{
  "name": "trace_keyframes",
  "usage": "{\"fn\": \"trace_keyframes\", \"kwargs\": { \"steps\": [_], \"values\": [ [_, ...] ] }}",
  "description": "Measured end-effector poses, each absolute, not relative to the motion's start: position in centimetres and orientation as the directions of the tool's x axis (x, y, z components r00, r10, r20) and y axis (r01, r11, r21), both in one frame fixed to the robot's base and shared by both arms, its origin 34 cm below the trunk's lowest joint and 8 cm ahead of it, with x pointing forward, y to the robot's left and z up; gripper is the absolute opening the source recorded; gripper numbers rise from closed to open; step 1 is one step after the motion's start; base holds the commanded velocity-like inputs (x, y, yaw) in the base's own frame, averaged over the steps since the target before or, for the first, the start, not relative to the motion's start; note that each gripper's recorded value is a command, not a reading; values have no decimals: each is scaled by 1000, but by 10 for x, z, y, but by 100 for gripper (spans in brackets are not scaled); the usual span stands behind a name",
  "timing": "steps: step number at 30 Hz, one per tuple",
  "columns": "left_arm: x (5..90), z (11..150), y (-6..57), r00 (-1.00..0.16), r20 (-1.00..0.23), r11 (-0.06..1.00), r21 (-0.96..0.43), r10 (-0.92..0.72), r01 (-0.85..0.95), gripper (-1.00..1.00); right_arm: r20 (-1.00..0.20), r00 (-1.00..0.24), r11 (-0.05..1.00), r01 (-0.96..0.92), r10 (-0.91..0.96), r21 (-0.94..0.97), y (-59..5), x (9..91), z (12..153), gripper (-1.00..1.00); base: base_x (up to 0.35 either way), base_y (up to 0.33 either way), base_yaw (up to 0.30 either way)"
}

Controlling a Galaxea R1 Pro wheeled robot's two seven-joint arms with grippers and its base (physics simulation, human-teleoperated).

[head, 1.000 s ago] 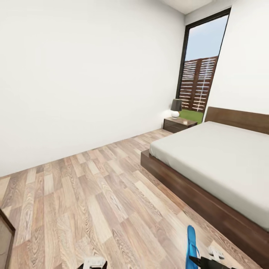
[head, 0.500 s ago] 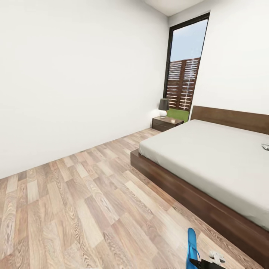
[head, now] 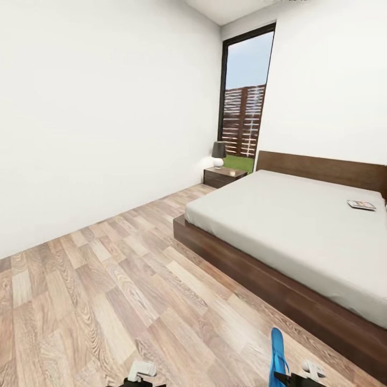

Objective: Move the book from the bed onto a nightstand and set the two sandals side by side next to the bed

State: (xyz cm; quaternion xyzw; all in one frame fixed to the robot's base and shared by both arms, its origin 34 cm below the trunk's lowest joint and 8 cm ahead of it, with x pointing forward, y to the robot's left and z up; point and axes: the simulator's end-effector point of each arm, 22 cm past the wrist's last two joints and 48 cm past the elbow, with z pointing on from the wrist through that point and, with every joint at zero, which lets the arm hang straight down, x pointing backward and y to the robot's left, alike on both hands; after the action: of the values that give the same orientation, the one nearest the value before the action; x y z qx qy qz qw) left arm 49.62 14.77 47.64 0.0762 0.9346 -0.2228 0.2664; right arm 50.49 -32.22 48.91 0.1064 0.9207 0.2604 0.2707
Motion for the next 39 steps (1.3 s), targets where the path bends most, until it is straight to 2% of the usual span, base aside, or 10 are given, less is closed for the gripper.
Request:
{"fn": "trace_keyframes", "kwargs": {
  "steps": [4, 7, 17, 39],
  "values": [
    [480, 449, 174, -834, -552, 944, -261, 25, 201, 100, -444, -830, 842, 55, 337, 536, -323, 505, 489, -100, 0, 0, -214],
    [480, 446, 171, -820, -572, 953, -236, 20, 189, 100, -444, -830, 843, 57, 338, 535, -324, 505, 489, -100, 0, 0, -216],
    [497, 460, 165, -752, -660, 954, -226, -2, 195, 100, -444, -830, 842, 56, 339, 537, -323, 505, 489, -100, 0, 0, -218],
    [494, 461, 150, -750, -661, 949, -243, -10, 201, 100, -445, -829, 842, 56, 338, 536, -323, 505, 489, -100, 0, 0, -237]
  ]
}}
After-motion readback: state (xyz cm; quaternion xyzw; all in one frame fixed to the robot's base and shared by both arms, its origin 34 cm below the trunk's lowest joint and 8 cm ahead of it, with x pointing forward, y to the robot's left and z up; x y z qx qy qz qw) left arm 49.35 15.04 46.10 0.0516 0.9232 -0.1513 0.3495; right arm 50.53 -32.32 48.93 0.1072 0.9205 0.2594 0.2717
